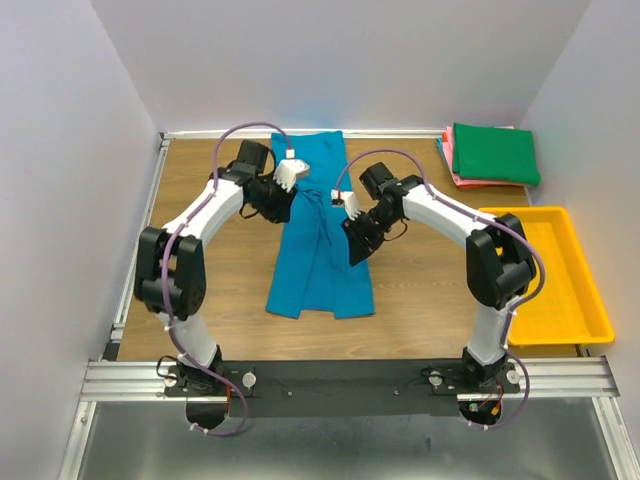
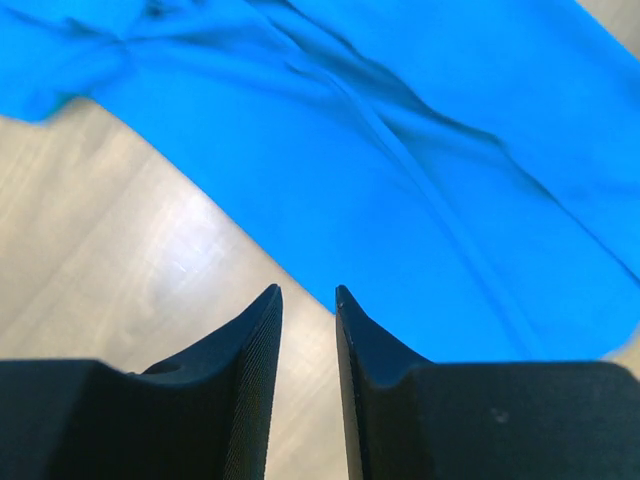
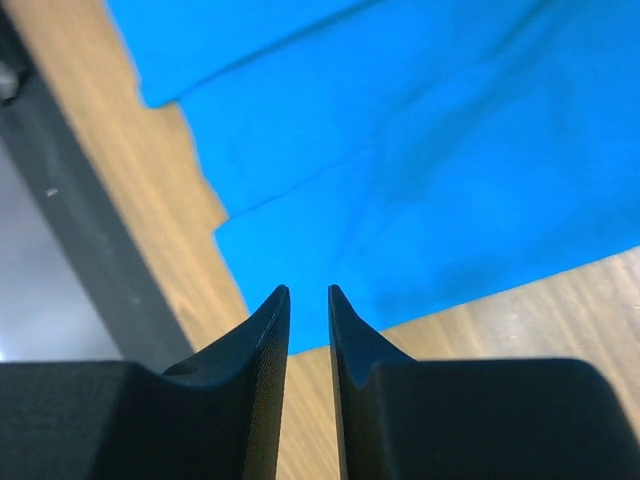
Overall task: Fold and stack the t-shirts
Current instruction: Rotate the tshirt 90 degrees
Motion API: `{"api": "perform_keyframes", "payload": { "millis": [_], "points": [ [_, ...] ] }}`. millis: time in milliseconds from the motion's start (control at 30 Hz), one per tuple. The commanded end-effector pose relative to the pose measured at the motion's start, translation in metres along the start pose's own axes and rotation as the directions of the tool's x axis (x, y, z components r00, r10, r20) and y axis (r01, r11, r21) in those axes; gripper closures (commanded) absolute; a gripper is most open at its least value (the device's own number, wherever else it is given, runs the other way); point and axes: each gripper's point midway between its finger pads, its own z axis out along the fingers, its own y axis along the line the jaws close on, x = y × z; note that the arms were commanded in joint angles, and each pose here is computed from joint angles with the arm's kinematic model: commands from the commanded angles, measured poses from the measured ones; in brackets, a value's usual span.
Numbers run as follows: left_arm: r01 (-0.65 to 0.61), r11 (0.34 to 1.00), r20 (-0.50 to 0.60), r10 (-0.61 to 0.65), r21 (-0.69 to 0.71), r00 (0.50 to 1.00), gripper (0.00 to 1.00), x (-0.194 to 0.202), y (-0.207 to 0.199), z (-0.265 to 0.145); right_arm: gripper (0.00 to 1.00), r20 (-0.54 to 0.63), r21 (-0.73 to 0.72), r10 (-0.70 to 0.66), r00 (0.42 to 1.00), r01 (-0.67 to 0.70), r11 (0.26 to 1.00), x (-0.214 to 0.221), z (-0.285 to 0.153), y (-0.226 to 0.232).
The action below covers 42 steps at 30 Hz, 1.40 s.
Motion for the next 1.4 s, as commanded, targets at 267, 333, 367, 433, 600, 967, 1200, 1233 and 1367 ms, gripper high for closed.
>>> {"api": "perform_keyframes", "payload": {
  "millis": [267, 333, 367, 433, 600, 967, 1200, 1233, 1367],
  "points": [
    [0.095, 0.987, -0.103, -0.082, 0.127, 0.991, 0.75, 0.093, -0.062, 0.005, 0.74, -0.066, 0.058, 0.166, 0.984, -0.163, 0.985, 0.029, 0.049, -0.037],
    [0.104, 0.986, -0.148, -0.084, 0.133, 0.985, 0.78, 0.106, -0.066, 0.007, 0.75, -0.079, 0.050, 0.172, 0.982, -0.169, 0.984, 0.034, 0.054, -0.035],
    [0.100, 0.988, -0.170, -0.079, 0.119, 0.982, 0.81, 0.111, -0.064, 0.008, 0.75, -0.083, 0.045, 0.175, 0.981, -0.172, 0.984, 0.035, 0.056, -0.033],
    [0.073, 0.986, -0.203, -0.042, 0.151, 0.978, 0.86, 0.117, -0.072, 0.012, 0.75, -0.096, 0.036, 0.182, 0.978, -0.180, 0.983, 0.038, 0.062, -0.031],
    [-0.033, 0.973, -0.315, 0.107, 0.230, 0.943, 0.89, 0.137, -0.101, 0.023, 0.75, -0.122, -0.014, 0.197, 0.973, -0.200, 0.980, 0.044, 0.072, -0.016],
    [-0.143, 0.929, -0.321, 0.258, 0.342, 0.911, 0.85, 0.140, -0.133, -0.004, 0.71, -0.115, -0.132, 0.194, 0.974, -0.209, 0.969, 0.051, 0.058, 0.021],
    [-0.348, 0.883, -0.171, 0.413, 0.315, 0.894, 0.60, 0.112, -0.145, -0.043, 0.71, -0.016, -0.093, 0.142, 0.990, -0.143, 0.985, 0.017, 0.023, 0.033],
    [-0.354, 0.877, -0.178, 0.424, 0.325, 0.888, 0.61, 0.113, -0.154, -0.042, 0.71, 0.007, -0.083, 0.135, 0.991, -0.134, 0.988, 0.011, 0.016, 0.035],
    [-0.363, 0.865, -0.240, 0.456, 0.346, 0.857, 0.63, 0.134, -0.179, -0.037, 0.71, 0.019, -0.036, 0.171, 0.985, -0.170, 0.985, 0.017, 0.007, 0.030]
  ]
}}
